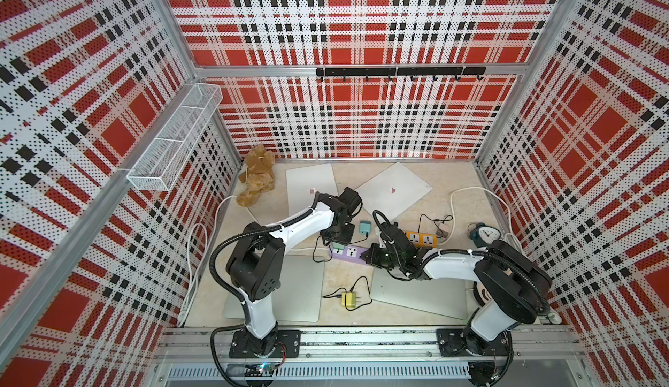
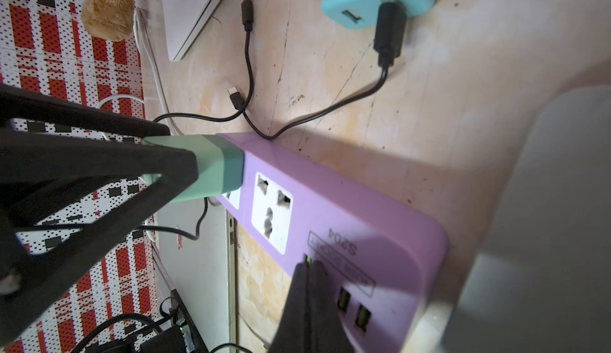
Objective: Unplug the laptop charger
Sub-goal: Remove the plug from the socket.
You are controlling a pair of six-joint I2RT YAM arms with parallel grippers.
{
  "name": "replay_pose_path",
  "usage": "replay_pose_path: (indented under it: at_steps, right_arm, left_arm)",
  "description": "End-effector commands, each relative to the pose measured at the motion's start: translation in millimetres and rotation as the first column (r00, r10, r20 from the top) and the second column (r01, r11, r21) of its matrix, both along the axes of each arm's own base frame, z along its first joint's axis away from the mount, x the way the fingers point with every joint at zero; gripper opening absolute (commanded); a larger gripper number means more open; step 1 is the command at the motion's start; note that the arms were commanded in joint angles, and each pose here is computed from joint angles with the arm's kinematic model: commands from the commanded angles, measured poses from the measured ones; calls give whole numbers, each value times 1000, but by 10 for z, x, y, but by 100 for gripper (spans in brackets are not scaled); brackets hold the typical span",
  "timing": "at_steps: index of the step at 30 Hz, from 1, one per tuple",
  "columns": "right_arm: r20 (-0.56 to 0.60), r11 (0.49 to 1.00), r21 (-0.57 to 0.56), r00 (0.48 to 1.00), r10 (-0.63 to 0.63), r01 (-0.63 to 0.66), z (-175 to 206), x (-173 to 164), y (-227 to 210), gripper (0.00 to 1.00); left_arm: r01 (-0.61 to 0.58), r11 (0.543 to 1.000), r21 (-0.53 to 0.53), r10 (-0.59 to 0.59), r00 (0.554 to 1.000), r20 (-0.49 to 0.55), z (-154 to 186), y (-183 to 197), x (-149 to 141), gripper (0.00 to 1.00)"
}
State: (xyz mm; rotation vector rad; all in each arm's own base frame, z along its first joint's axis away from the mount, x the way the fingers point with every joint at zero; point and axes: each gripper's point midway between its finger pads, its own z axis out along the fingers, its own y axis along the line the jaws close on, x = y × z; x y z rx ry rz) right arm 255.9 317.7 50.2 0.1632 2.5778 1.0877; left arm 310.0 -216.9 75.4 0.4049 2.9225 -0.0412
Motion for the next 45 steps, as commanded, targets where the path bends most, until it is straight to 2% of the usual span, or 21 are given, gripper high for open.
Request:
replay_pose_path:
  at_steps: [1, 12, 17, 23, 27, 31, 36, 39, 45]
  right_arm:
    - [-61, 999, -40, 998, -4, 2, -187, -143, -57, 0]
    - [-104, 992, -115, 993, -60, 48, -402, -185, -192, 0]
    - [-113, 991, -119, 991, -66, 53, -438, -205, -217, 0]
    - [-121, 991, -125, 990, -72, 56, -476, -223, -238, 0]
    - [-123, 990, -129, 990, -73, 57, -489, -227, -246, 0]
    - [-127, 989, -134, 989, -76, 59, -512, -234, -257, 0]
    - [-141, 989, -132, 986, -89, 70, -560, -270, -292, 0]
    - [-147, 988, -139, 985, -88, 67, -589, -287, -306, 0]
    - [-148, 987, -147, 985, -90, 68, -609, -292, -322, 0]
  left_arm:
    - [-16, 1000, -11, 16, 1000, -1, -34, 29, -6, 35]
    - [-23, 999, -22, 23, 1000, -1, -55, 43, 2, 34]
    - [-41, 992, -117, 38, 999, -20, -49, 8, 21, 33]
    - [-37, 990, -136, 35, 999, -18, -16, -26, 37, 33]
    - [-48, 991, -122, 47, 999, -8, -9, 7, 50, 32]
    - [-48, 998, -49, 49, 999, 22, -18, 22, 70, 32]
    - [-69, 997, -18, 70, 997, 27, -39, -17, 58, 31]
    - [-62, 997, -36, 62, 998, 19, -9, -32, 61, 30]
    - [-77, 986, -145, 78, 997, -3, 105, -17, 121, 29]
